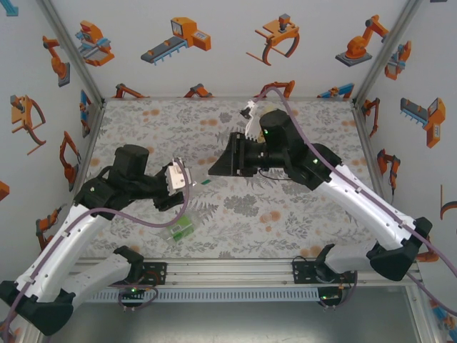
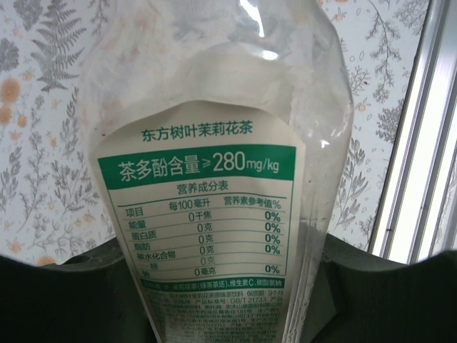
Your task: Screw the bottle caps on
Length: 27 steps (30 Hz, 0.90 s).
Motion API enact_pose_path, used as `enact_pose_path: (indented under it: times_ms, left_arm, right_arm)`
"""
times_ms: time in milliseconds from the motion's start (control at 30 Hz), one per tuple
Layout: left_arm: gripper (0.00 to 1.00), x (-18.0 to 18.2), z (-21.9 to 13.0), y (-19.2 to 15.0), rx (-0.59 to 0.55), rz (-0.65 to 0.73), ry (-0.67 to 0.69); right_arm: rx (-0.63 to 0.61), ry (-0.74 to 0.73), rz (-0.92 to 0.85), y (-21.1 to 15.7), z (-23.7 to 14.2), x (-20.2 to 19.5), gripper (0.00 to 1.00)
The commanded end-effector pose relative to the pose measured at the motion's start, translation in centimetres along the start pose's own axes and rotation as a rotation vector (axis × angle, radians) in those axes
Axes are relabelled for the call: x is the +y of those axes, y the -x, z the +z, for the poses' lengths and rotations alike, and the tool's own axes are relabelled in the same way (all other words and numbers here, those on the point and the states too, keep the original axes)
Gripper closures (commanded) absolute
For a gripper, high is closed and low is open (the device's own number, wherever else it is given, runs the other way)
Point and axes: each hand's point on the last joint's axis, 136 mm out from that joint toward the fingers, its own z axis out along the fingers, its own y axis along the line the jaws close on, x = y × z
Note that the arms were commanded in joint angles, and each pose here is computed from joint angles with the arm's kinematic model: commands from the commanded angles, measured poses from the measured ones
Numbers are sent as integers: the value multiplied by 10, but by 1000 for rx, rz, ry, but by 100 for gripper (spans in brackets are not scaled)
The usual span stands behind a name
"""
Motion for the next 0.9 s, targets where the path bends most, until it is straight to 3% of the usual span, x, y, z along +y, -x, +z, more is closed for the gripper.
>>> enact_pose_path:
  times_ms: [0, 67, 233, 433, 667, 867]
  left_arm:
    - [100, -5, 2, 12, -58, 35, -36]
    - [100, -5, 2, 13, -61, 39, -40]
    - [100, -9, 2, 15, -78, 52, -60]
    - [100, -13, 1, 14, -86, 58, -70]
    - [100, -20, -1, 16, -105, 72, -98]
    - [100, -25, -5, 16, -107, 72, -113]
  right_arm:
    - [25, -73, 344, -6, 10, -15, 97]
    - [25, -63, 334, -3, 11, -10, 93]
    - [-4, 21, 132, 10, 1, 16, 51]
    - [-97, 66, -345, 20, -33, 43, 31]
    - [-52, 219, -1038, -12, -61, 72, 27]
    - [12, 434, -1431, -47, -68, 83, 31]
